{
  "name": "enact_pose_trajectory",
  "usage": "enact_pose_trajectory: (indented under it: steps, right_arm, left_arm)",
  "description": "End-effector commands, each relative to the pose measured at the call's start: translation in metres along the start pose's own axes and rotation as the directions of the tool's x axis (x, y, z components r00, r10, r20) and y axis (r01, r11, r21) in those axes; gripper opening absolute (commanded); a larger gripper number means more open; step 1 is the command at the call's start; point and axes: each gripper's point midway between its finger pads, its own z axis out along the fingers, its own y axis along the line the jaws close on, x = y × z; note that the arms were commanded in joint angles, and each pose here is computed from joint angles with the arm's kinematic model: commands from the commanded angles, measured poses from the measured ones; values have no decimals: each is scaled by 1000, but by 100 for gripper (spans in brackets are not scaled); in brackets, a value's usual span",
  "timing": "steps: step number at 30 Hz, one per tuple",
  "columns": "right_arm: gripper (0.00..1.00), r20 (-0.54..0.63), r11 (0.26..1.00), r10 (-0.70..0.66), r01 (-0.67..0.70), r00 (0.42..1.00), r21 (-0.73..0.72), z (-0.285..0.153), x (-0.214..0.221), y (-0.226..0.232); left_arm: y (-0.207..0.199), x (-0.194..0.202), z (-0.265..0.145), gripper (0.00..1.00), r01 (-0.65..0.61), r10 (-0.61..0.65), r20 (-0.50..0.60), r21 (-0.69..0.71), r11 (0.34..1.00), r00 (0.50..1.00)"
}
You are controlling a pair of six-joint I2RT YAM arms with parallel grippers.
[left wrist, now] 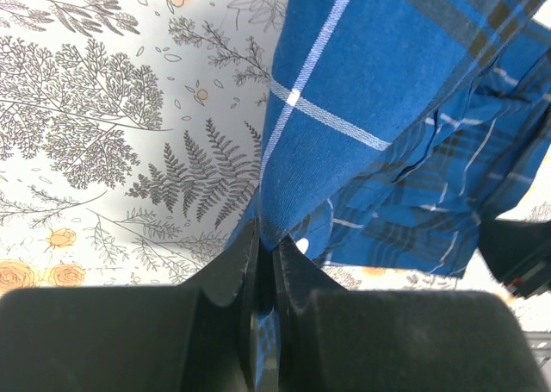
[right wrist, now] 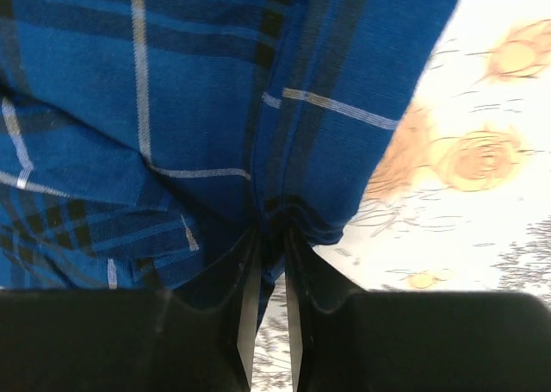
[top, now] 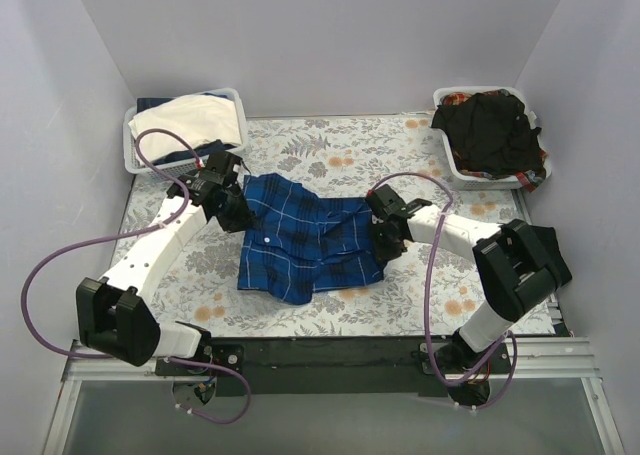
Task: Fold and stack the long sleeve shirts
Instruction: Fold the shirt
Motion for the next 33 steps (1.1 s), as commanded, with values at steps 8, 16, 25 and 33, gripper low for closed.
enact_pose_trajectory:
  steps: [8,16,25,33]
  right_arm:
    - [24,5,981,-80,79,997,-175,-21,19,90]
    - [25,47,973,-93,100,995,-209,-30,21,110]
    - [28,130,961,-72,103,989,-257,-38,-3,126]
    - [53,286,986,52,-3,957,-169,-78,-13,91]
  left_arm:
    - [-38,-44,-12,0,123,-129,92,69,990,987]
    - [-89,-28,-8,0,93,-101,37,165,982,994]
    - [-145,38,-3,0,20,2,-86,253,967,996]
    - [-165,73,0,0,-37,74,-128,268,963,989]
